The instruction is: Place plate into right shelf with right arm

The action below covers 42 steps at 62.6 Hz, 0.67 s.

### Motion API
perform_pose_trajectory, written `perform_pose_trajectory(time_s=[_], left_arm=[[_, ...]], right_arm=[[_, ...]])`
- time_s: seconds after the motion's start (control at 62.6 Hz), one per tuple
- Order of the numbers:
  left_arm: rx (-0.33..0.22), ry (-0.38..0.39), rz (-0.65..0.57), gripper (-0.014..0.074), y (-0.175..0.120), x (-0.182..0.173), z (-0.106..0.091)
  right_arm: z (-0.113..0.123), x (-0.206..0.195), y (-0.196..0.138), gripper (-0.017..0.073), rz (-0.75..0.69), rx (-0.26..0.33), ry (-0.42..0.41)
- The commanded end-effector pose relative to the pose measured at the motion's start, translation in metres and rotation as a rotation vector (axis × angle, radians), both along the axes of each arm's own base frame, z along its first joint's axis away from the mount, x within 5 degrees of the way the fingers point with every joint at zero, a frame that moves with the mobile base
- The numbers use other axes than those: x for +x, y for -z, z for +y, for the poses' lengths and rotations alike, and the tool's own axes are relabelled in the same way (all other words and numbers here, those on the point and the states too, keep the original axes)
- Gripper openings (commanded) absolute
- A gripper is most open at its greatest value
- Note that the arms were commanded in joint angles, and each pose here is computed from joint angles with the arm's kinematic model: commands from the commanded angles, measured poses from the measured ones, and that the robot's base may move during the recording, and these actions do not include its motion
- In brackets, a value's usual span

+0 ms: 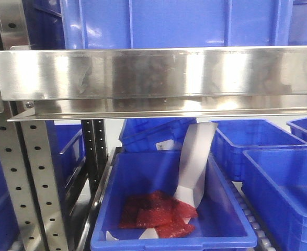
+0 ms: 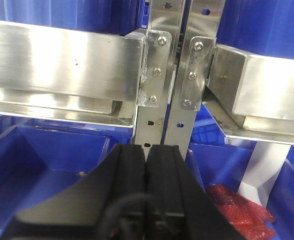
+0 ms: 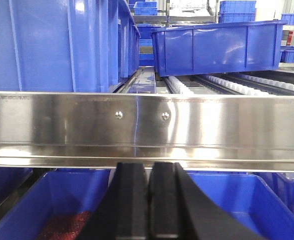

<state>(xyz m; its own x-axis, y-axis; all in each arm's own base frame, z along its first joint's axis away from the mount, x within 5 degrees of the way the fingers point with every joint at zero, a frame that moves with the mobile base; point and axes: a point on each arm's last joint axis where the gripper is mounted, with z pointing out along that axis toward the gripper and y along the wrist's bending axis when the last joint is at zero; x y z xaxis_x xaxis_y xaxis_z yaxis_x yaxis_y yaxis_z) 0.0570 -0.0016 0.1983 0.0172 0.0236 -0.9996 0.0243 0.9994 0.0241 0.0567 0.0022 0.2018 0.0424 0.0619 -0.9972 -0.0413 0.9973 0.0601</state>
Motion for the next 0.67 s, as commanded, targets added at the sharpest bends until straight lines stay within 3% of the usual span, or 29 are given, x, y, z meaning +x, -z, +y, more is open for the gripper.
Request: perform_pose_trajectory(time_s=[0.0,0.655], left_arm=[[-0.018,-0.009,-0.089,-0.0128,-0.0052,-0.0008,0.0010],[-0.018,-0.009,-0.089,-0.0128,-0.0052,-0.0008,0.0010]], right_arm=[[-0.0006,-0.0033,-0.0146,0.0053,-0.128,-0.005,0.008],[-0.0006,-0.0033,-0.0146,0.0053,-0.128,-0.005,0.008]])
